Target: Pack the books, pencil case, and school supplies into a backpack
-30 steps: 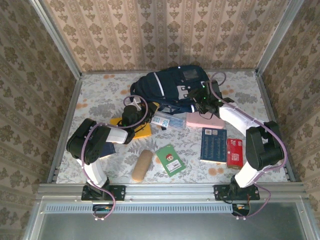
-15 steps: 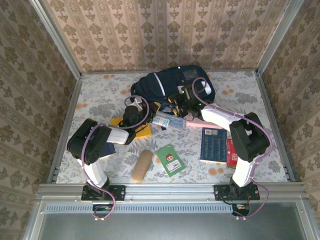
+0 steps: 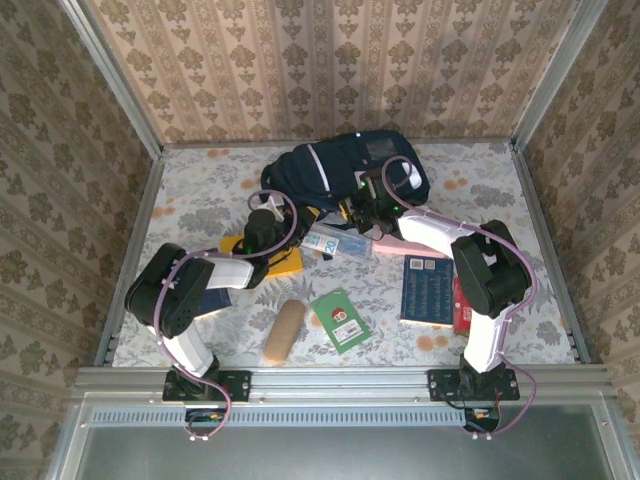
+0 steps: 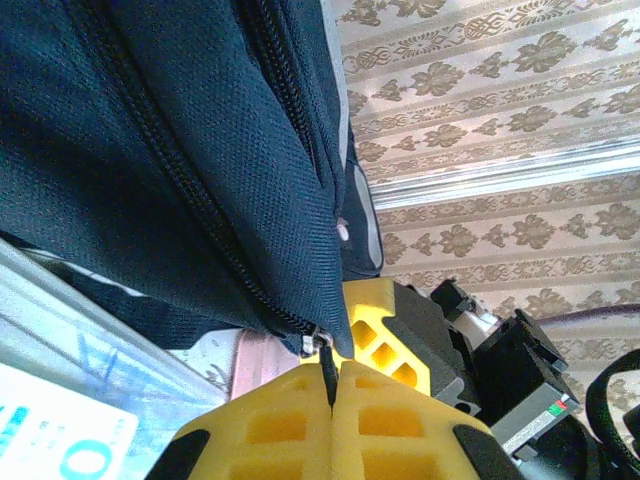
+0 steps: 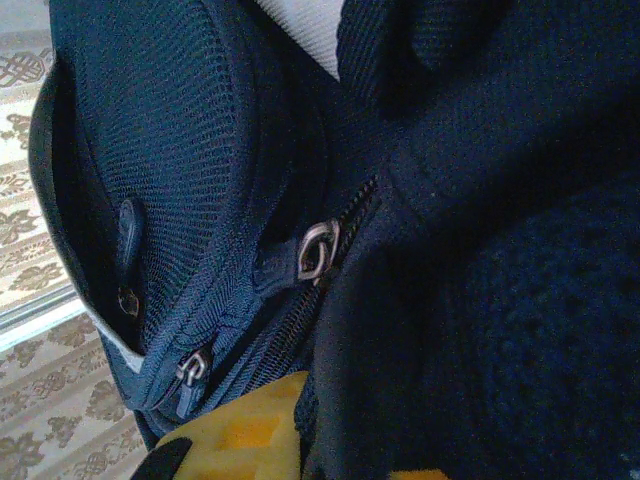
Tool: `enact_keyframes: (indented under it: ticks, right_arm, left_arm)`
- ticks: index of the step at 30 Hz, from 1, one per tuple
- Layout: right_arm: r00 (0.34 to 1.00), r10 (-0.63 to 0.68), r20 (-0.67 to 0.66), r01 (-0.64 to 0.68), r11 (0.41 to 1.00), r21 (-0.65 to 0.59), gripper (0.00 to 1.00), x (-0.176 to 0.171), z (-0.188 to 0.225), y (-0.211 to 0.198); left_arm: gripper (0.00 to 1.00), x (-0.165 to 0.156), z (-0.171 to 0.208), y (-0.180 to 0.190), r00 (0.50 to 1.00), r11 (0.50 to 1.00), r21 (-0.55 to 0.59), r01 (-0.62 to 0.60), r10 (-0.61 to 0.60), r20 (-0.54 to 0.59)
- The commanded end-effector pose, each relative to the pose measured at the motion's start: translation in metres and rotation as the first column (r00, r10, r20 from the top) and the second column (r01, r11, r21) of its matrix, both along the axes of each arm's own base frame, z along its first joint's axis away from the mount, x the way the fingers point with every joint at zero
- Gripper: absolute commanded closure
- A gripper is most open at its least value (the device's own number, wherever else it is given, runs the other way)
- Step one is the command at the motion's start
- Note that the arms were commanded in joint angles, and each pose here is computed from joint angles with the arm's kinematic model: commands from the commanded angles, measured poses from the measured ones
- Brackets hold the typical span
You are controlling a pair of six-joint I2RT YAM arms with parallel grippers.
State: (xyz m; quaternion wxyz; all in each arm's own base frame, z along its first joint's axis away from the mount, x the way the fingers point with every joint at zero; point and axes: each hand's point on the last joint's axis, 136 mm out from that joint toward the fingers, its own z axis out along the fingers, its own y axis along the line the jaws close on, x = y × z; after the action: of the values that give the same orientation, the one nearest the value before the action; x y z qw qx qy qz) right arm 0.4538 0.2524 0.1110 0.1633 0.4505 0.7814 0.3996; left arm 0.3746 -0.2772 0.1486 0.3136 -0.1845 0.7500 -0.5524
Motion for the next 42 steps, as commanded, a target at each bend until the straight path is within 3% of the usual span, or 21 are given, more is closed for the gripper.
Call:
enact_keyframes:
  ticks: [1, 14, 33, 39, 41, 42]
  right_arm:
    - [0.995, -0.086, 0.042, 0.087, 0.996, -0.021, 1.0, 0.012, 0.002, -0.029]
    - [0.993, -0.117, 0.031, 0.117, 0.993, -0.002, 1.0, 0.003, -0.003, -0.054]
    - [0.999, -0.039, 0.022, 0.039, 0.999, -0.022, 1.0, -0.009, -0.006, -0.098]
    - [0.998, 0.033, 0.049, -0.033, 0.999, -0.001, 1.0, -0.006, -0.001, -0.088]
    - [0.995, 0.069, 0.073, -0.069, 0.998, -0.002, 1.0, -0.004, 0.007, -0.082]
    - [0.993, 0.082, 0.079, -0.082, 0.997, -0.008, 1.0, -0.003, 0.01, -0.08]
  left_arm:
    - [1.0, 0.006, 0.037, 0.02, 0.987, 0.999, 0.032, -0.038, 0.033, 0.16]
    - [1.0, 0.021, 0.049, 0.06, 0.967, 0.987, 0.084, -0.14, 0.117, 0.228]
    - [1.0, 0.052, 0.055, 0.122, 0.936, 0.955, 0.099, -0.278, 0.246, 0.25]
    - [1.0, 0.049, 0.055, 0.087, 0.962, 0.977, 0.151, -0.152, 0.111, 0.249]
    - [1.0, 0.041, 0.055, 0.066, 0.969, 0.973, 0.221, -0.072, 0.016, 0.245]
    - [0.95, 0.036, 0.053, 0.06, 0.973, 0.965, 0.259, -0.043, -0.019, 0.231]
